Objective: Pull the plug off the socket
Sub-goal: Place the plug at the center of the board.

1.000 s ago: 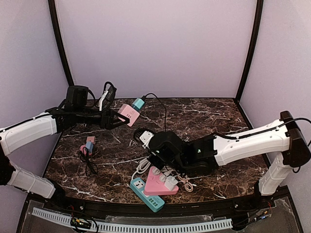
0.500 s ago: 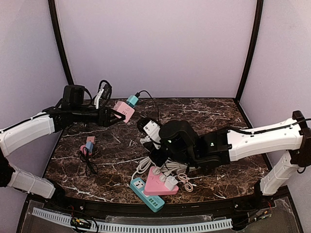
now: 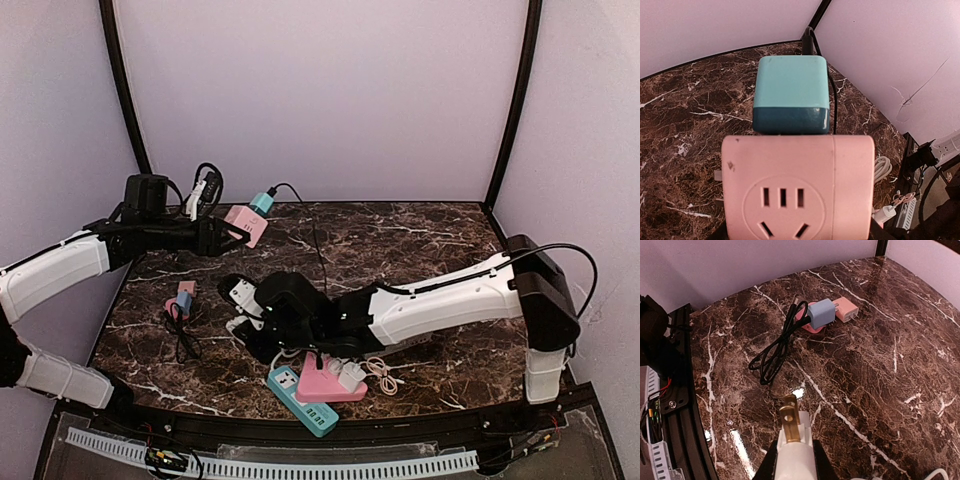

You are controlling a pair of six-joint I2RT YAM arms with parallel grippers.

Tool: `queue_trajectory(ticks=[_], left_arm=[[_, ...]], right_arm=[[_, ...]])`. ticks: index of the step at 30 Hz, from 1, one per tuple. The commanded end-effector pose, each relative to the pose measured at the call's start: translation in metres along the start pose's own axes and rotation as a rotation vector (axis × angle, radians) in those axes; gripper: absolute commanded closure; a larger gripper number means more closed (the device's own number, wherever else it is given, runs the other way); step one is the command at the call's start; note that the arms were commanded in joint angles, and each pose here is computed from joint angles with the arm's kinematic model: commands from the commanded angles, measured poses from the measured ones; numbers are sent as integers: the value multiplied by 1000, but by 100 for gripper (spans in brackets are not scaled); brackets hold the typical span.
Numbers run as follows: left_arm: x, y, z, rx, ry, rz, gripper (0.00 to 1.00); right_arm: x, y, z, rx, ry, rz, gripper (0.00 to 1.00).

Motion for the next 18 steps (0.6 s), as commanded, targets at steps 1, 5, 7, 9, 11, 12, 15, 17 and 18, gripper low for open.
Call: queue_trajectory(ticks=[1, 5, 7, 9, 11, 12, 15, 17, 18], left_arm=[[26, -13, -3, 18, 55, -88, 99], [25, -11, -3, 6, 48, -87, 99], [24, -10, -3, 1, 42, -86, 99], [24, -9, -3, -3, 40, -85, 99], [23, -9, -3, -4, 39, -84, 99], [24, -9, -3, -3, 40, -86, 99], [24, -9, -3, -5, 40, -88, 99], [24, -9, -3, -7, 37, -85, 99], [24, -9, -3, -8, 36, -85, 99]], right_arm=[[13, 26, -2, 22, 26, -41, 95], [7, 50, -7, -12, 20, -31, 92], [3, 61, -11, -14, 22, -19, 88], [1, 70, -16, -18, 31, -10, 87], [1, 75, -21, -18, 43, -7, 83], [1, 77, -21, -15, 46, -5, 80], [-1, 86, -26, -6, 49, 8, 73], [-4, 90, -29, -11, 48, 16, 69], [-5, 92, -31, -15, 48, 21, 66]])
Point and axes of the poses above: each gripper's point midway between its finger pads, its own y axis out along the fingers, its own z axis along the line the jaws close on, x = y × z, the point moved 6 cm from there along -y, back along the fingers, and after that the axes turned 15 degrees about y, right-handed, at the moved point
